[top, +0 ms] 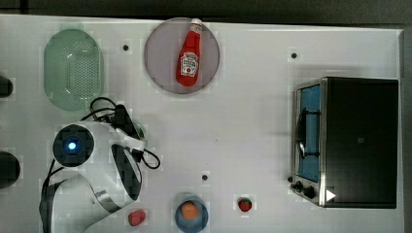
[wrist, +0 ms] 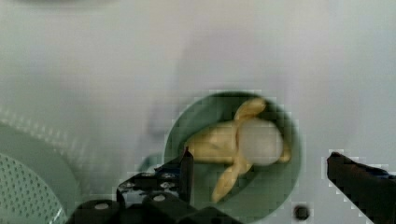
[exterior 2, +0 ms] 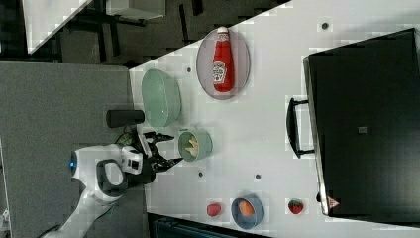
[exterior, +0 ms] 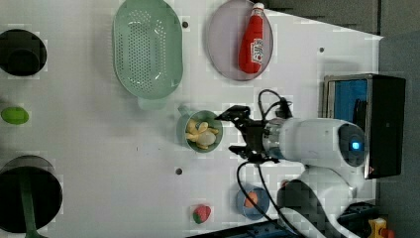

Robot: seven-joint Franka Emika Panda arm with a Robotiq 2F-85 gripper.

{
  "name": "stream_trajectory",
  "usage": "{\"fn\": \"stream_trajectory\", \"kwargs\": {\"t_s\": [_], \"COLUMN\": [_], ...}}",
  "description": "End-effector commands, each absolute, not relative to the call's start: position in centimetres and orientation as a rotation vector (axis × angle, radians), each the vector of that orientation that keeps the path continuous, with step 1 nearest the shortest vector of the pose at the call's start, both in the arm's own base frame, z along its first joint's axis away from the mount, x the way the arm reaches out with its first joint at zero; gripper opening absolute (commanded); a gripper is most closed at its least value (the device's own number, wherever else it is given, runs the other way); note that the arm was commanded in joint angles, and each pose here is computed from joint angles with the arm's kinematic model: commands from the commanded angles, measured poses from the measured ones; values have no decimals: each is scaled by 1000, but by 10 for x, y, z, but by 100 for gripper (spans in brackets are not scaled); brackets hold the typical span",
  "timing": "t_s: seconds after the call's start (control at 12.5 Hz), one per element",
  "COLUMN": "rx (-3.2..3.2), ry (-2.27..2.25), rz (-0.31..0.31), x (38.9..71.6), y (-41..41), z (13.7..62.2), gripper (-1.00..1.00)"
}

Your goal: Pick Banana and place it in mug.

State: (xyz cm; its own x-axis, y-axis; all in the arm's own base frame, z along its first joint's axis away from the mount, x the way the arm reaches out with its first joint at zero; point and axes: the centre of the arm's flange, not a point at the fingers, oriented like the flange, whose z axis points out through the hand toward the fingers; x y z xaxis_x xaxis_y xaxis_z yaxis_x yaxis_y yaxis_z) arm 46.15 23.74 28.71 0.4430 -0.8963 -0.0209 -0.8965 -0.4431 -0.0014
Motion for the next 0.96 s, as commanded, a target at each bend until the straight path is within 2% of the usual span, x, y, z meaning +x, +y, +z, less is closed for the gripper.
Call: {"fn": "stream_trajectory", "kwargs": {"t_s": [0.08, 0.4, 0.72, 0.88, 0.96], "rx": [-2648, -2749, -2783, -2819, -2849], "ry": [1654, 1531, 1439, 1400, 1372], "rz": [-130, -169, -178, -127, -76], "x": [489, 503, 509, 505, 501], "y": [185, 89, 0, -27, -34], "z": [400, 494, 557, 575, 579], "gripper": [100, 100, 100, 100, 100]}}
